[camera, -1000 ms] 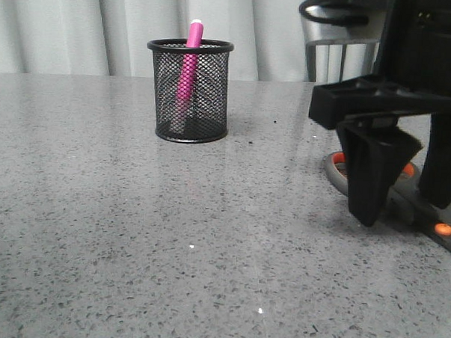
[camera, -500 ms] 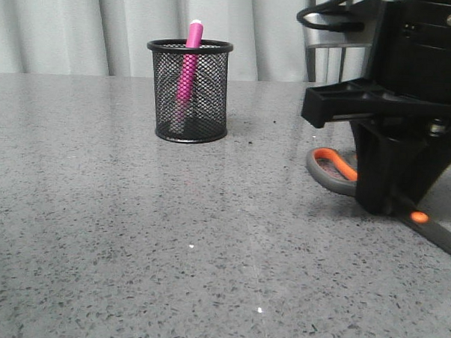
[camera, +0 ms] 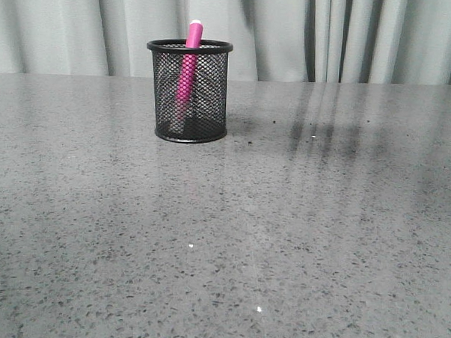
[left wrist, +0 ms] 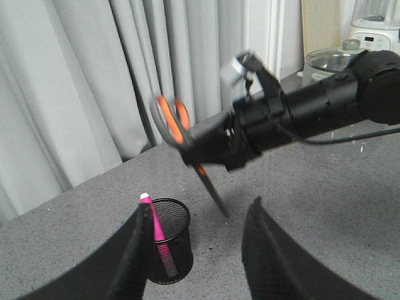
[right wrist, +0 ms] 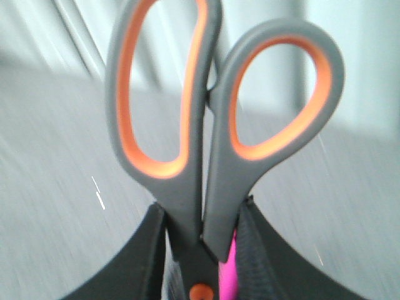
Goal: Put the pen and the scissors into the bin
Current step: 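Lift the scissors with the right gripper and carry them over the cup, then lower the scissors blades-first into the cup and open the right gripper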
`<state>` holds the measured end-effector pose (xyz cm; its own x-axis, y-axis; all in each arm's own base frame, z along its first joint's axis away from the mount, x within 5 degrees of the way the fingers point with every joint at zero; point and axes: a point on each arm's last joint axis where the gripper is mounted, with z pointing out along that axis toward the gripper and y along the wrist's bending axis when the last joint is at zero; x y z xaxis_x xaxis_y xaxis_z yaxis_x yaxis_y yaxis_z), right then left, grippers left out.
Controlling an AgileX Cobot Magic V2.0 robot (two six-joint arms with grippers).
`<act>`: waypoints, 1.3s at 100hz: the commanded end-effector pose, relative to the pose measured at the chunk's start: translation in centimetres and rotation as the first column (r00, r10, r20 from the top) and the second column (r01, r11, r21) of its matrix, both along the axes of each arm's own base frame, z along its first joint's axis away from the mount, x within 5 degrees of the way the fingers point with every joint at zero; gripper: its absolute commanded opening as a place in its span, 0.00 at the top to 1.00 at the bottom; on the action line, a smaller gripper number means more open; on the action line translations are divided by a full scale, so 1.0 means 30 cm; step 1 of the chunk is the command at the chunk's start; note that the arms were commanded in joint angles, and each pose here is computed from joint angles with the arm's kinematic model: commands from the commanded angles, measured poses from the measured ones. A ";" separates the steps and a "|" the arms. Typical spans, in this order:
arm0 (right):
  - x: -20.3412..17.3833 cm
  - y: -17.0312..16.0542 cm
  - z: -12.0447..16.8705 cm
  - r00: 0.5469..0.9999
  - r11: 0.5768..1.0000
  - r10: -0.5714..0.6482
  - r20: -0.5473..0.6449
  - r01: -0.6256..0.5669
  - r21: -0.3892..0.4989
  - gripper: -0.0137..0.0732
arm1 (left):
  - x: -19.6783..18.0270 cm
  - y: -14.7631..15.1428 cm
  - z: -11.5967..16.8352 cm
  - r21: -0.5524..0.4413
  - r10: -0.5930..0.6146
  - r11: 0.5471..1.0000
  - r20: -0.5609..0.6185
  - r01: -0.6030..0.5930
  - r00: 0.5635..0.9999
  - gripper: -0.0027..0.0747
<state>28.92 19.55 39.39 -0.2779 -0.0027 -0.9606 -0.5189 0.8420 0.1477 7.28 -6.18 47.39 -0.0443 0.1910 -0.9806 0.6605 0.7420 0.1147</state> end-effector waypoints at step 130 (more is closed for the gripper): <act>0.196 0.141 -0.322 0.991 0.999 0.016 0.136 -0.021 0.038 0.92 | -0.006 0.005 0.043 -0.052 0.002 0.999 0.064 0.002 0.998 0.58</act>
<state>35.09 24.21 26.74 -0.2331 -0.0402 -0.9716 -0.5506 0.8290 0.0978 7.30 -6.13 47.28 -0.0486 0.2054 -0.9775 0.6571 0.7436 0.1235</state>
